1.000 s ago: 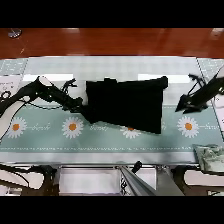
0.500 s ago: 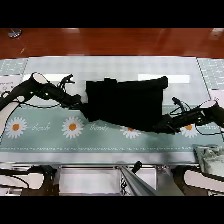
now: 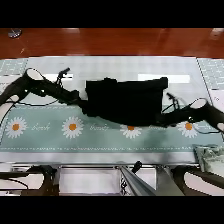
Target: Fold the shirts.
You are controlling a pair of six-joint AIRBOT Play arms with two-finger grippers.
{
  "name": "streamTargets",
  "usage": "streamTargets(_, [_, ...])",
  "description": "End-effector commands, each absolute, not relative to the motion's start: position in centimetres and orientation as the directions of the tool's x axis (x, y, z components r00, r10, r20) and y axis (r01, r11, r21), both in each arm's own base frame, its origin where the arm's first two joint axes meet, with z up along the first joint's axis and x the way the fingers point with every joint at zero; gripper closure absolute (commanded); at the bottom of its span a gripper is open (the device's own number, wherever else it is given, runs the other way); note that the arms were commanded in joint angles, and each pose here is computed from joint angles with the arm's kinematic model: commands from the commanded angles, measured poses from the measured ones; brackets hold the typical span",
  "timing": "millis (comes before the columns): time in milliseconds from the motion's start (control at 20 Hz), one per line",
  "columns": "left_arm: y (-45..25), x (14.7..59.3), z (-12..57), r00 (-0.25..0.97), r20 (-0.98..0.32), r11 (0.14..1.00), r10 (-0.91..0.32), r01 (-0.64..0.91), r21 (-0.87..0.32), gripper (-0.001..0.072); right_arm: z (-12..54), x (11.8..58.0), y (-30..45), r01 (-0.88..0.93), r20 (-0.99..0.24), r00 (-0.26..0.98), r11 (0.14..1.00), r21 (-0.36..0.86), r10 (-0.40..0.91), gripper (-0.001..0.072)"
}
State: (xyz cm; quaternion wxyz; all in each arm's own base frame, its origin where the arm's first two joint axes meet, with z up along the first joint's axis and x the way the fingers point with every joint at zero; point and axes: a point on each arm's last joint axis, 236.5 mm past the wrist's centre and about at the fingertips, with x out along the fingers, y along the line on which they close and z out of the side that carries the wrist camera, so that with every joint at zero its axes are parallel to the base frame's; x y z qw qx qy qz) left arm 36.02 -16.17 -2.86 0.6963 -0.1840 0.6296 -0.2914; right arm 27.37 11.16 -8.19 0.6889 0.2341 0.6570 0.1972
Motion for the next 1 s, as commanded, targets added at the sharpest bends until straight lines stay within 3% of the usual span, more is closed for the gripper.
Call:
streamTargets(0, [-15.3, 39.0, 4.2, 0.217, -0.741, 0.767, -0.636, 0.278, -0.578, 0.0688, 1.4, 31.6, 10.2, -0.11, -0.776, 0.267, 0.818, 0.564, 0.571, 0.0674])
streamTargets(150, [-14.2, 40.8, 16.7, 0.46, -0.63, 0.778, -0.625, 0.428, -0.46, 0.0688, 15.9, 35.0, 7.9, -0.25, -0.636, 0.586, 0.859, 0.448, 0.502, 0.0674])
streamTargets(250, [-13.9, 39.9, 26.7, 0.609, -0.498, 0.785, -0.617, 0.52, -0.337, 0.0688, 26.8, 34.8, 6.6, -0.295, -0.471, 0.768, 0.892, 0.343, 0.435, 0.0675])
streamTargets(400, [-13.7, 35.4, 41.6, 0.774, -0.211, 0.801, -0.597, 0.589, -0.104, 0.0687, 39.9, 31.8, 5.6, -0.313, -0.231, 0.908, 0.933, 0.181, 0.349, 0.0675])
streamTargets(500, [-13.3, 30.4, 50.2, 0.819, 0.002, 0.818, -0.574, 0.573, 0.049, 0.0687, 46.2, 29.2, 5.0, -0.276, -0.104, 0.953, 0.957, 0.084, 0.284, 0.0675])
streamTargets(600, [-12.6, 25.8, 55.0, 0.832, 0.131, 0.84, -0.54, 0.523, 0.145, 0.0688, 50.0, 26.8, 4.1, -0.213, -0.021, 0.977, 0.977, 0.034, 0.214, 0.0675])
streamTargets(750, [-11.4, 22.3, 55.6, 0.866, 0.133, 0.868, -0.482, 0.452, 0.203, 0.0688, 50.8, 24.8, 3.8, -0.175, -0.036, 0.984, 0.984, 0.039, 0.176, 0.0675])
streamTargets(950, [-9.7, 20.5, 50.7, 0.909, -0.074, 0.896, -0.411, 0.418, 0.152, 0.0688, 47.8, 23.6, 4.1, -0.179, -0.165, 0.969, 0.983, 0.032, 0.182, 0.0675])
